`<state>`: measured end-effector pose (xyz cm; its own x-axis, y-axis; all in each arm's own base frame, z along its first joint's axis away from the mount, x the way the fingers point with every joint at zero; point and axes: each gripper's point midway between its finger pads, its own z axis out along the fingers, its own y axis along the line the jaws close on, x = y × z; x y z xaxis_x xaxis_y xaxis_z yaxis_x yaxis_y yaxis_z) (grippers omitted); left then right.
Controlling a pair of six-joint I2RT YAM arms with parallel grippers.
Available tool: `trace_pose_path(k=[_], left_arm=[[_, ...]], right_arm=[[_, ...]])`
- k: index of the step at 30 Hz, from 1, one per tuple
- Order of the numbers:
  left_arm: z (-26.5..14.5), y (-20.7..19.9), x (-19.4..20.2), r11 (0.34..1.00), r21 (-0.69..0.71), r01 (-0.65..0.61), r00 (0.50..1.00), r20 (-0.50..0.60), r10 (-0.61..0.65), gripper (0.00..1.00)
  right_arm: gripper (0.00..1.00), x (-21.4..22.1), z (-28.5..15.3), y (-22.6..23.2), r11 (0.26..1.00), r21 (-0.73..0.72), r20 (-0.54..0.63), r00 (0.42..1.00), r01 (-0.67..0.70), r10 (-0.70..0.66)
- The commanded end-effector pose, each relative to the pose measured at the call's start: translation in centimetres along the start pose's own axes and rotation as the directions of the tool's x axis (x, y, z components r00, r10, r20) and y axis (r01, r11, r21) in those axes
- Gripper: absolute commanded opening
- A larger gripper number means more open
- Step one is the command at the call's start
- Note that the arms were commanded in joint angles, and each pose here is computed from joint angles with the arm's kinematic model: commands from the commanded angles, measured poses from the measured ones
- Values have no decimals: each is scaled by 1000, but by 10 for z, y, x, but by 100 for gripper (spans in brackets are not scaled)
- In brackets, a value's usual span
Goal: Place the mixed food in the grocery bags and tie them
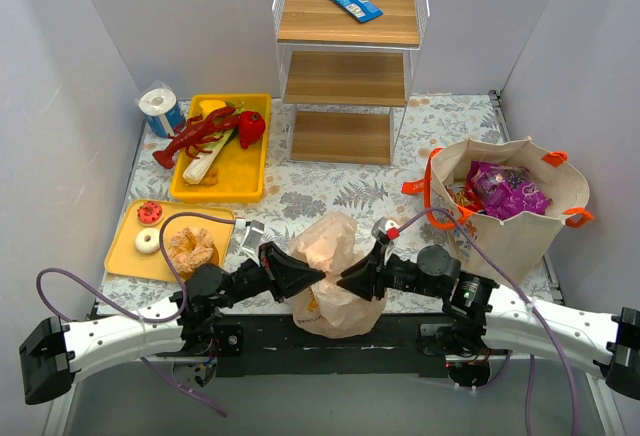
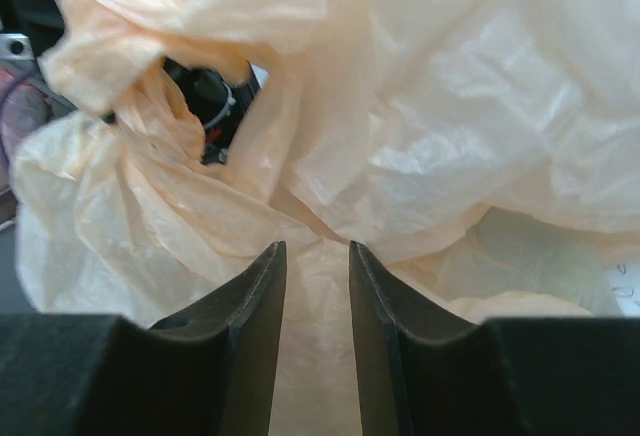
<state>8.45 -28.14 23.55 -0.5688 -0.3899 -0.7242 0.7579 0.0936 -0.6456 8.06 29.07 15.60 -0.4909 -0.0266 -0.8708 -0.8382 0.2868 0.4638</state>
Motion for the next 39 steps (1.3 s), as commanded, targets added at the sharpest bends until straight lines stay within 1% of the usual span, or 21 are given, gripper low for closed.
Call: trace_pose_path(k=[1, 2, 4, 6, 12, 13, 17, 21, 25, 34, 39], left_arm=[[5, -42, -17, 987, 163, -12, 1000, 5, 11, 0], [5, -46, -20, 985, 174, -11, 1000, 9, 10, 0], [4, -51, -22, 981, 193, -10, 1000, 13, 7, 0], [3, -55, -26, 978, 210, -15, 1000, 25, 10, 0], [6, -65, -23, 968, 251, -5, 1000, -17, 9, 0], [6, -66, -23, 967, 255, -5, 1000, -19, 10, 0], [7, -67, -26, 967, 256, -7, 1000, -12, 10, 0], [7, -63, -24, 971, 238, -1, 1000, -21, 6, 0], [7, -62, -23, 972, 235, 6, 1000, -23, -1, 0], [5, -59, -18, 971, 237, 36, 999, -41, -27, 0], [6, -57, -15, 970, 237, 48, 998, -51, -37, 0]], right_arm=[[40, -57, -15, 21, 997, -8, 140, 988, 74, -72], [40, -75, -24, 30, 996, -15, 190, 979, 84, -79], [39, -82, -32, 25, 998, 31, 205, 976, 61, -66], [30, -95, -40, 31, 997, 33, 238, 968, 73, -79], [22, -95, -28, 57, 971, -111, 213, 960, 211, -184], [22, -92, -27, 64, 960, -157, 208, 958, 232, -198], [20, -78, -20, 70, 932, -229, 186, 953, 280, -240], [22, -77, -24, 86, 896, -317, 234, 941, 310, -243], [25, -72, -25, 89, 881, -344, 243, 937, 325, -251], [30, -73, -18, 92, 857, -357, 263, 920, 372, -290], [38, -76, -14, 94, 839, -362, 274, 907, 407, -321]])
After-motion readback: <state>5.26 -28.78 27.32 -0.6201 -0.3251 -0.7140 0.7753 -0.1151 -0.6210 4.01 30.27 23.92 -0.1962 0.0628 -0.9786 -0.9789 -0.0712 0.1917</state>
